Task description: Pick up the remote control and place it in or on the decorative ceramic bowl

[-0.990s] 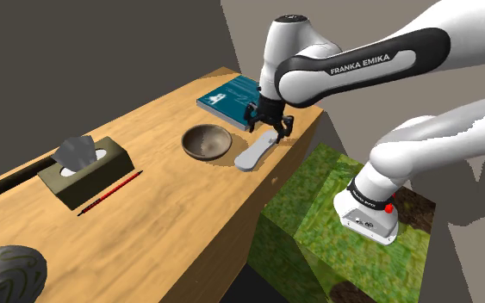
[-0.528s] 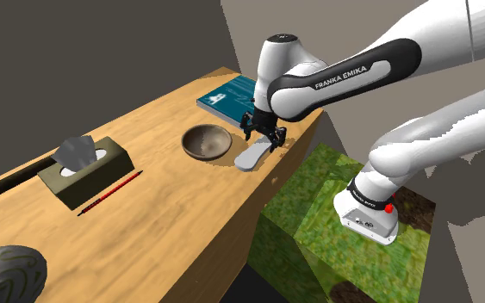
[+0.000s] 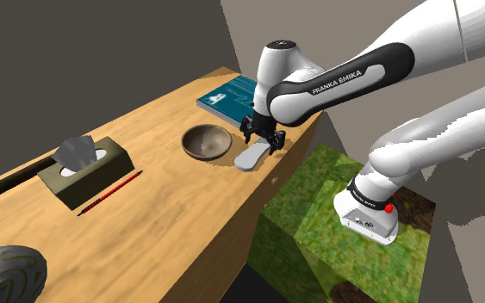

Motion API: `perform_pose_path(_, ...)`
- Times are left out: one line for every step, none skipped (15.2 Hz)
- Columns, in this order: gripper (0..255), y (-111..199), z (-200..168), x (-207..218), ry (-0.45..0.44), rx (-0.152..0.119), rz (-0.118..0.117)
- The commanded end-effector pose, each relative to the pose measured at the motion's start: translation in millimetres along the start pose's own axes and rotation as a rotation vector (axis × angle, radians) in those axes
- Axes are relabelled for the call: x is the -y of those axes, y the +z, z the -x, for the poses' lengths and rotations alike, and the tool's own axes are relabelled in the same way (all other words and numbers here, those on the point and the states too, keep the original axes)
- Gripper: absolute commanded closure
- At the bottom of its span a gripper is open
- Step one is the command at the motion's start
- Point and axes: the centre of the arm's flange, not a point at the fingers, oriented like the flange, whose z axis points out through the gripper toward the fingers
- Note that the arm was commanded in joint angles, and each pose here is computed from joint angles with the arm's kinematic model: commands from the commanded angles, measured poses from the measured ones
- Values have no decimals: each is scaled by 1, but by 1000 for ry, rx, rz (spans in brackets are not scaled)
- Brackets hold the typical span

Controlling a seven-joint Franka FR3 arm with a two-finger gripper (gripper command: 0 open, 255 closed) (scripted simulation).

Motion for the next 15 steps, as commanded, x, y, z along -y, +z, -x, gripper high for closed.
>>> perform_pose_path(0,0,0,0,0,0,0)
perform_pose_path(255,0,0,0,0,0,0)
perform_pose_path(255,0,0,0,0,0,0)
perform_pose_path(255,0,0,0,0,0,0)
perform_pose_path(255,0,0,0,0,0,0)
perform_pose_path(255,0,0,0,0,0,0)
perform_pose_path(255,0,0,0,0,0,0)
perform_pose_path(255,0,0,0,0,0,0)
perform_pose_path(255,0,0,0,0,0,0)
perform_pose_path(255,0,0,0,0,0,0)
perform_pose_path(255,0,0,0,0,0,0)
perform_pose_path(255,-5,0,0,0,0,0)
perform_pose_path(255,-11,0,0,0,0,0)
perform_pose_path(255,-16,0,0,0,0,0)
perform_pose_path(255,-21,0,0,0,0,0)
